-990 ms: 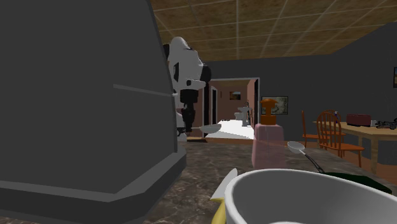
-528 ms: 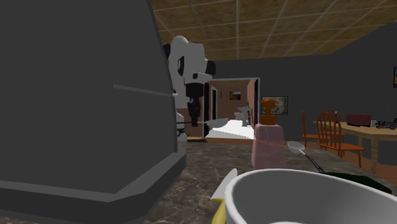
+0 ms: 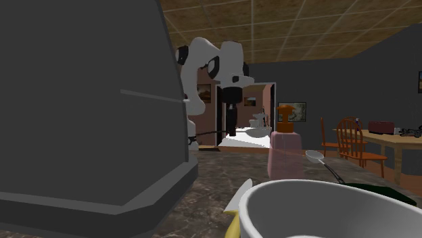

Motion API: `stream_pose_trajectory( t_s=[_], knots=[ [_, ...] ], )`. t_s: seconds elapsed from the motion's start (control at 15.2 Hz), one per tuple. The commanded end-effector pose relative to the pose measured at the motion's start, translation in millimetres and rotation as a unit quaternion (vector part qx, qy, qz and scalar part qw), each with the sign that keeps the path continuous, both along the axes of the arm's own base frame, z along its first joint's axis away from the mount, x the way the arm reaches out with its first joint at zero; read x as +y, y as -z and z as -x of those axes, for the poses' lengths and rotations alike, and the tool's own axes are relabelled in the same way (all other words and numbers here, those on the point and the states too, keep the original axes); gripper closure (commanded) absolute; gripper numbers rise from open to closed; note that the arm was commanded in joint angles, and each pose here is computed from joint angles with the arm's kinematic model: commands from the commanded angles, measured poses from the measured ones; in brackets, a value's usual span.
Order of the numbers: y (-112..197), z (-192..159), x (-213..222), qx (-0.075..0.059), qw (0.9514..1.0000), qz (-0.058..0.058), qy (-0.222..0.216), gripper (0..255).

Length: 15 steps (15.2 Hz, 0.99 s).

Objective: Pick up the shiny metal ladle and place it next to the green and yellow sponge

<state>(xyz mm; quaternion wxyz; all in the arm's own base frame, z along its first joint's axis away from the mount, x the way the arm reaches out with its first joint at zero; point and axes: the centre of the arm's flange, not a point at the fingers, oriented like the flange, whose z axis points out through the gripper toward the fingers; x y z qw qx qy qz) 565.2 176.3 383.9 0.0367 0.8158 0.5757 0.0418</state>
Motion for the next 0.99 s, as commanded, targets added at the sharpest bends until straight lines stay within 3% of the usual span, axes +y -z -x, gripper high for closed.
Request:
stream_pose_trajectory(
  t_s=[0.0, 0.92],
  knots=[
    [-3, -14, 23, 0.0, 1.0, 0.0, 0.0, 255],
    [-4, -106, 183, 0.0, 1.0, 0.0, 0.0, 255]
  ],
)
